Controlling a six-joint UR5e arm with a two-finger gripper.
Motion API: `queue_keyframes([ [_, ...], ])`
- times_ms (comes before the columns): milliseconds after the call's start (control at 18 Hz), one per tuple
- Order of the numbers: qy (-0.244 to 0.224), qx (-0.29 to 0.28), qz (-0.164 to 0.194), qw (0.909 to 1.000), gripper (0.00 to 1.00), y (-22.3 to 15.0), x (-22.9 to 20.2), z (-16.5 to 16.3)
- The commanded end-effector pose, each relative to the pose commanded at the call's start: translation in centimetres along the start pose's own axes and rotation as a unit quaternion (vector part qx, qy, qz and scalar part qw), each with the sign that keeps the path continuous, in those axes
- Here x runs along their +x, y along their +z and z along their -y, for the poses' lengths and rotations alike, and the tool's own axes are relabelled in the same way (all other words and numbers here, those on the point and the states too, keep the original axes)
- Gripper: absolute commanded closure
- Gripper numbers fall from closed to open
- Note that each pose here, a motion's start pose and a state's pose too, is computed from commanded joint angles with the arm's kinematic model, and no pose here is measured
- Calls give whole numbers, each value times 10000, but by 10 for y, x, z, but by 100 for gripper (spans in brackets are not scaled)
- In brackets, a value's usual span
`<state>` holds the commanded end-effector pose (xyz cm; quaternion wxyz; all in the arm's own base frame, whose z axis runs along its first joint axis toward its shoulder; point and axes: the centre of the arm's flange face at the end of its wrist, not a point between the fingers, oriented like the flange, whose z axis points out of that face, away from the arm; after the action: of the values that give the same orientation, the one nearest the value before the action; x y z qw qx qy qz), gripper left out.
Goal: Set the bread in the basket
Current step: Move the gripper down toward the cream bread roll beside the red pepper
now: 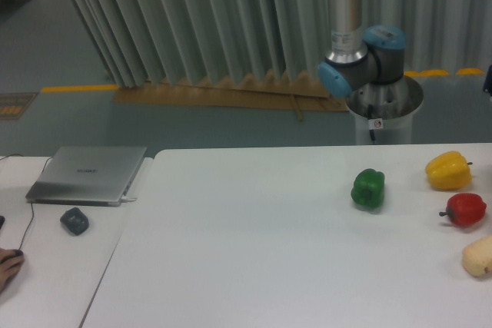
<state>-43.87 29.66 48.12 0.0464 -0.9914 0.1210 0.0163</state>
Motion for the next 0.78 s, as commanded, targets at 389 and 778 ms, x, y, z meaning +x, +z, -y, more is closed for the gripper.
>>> queue_keyframes([
  [389,65,-47,-140,9999,0,15,2,6],
  [778,134,-46,-142,9998,0,16,3,7],
])
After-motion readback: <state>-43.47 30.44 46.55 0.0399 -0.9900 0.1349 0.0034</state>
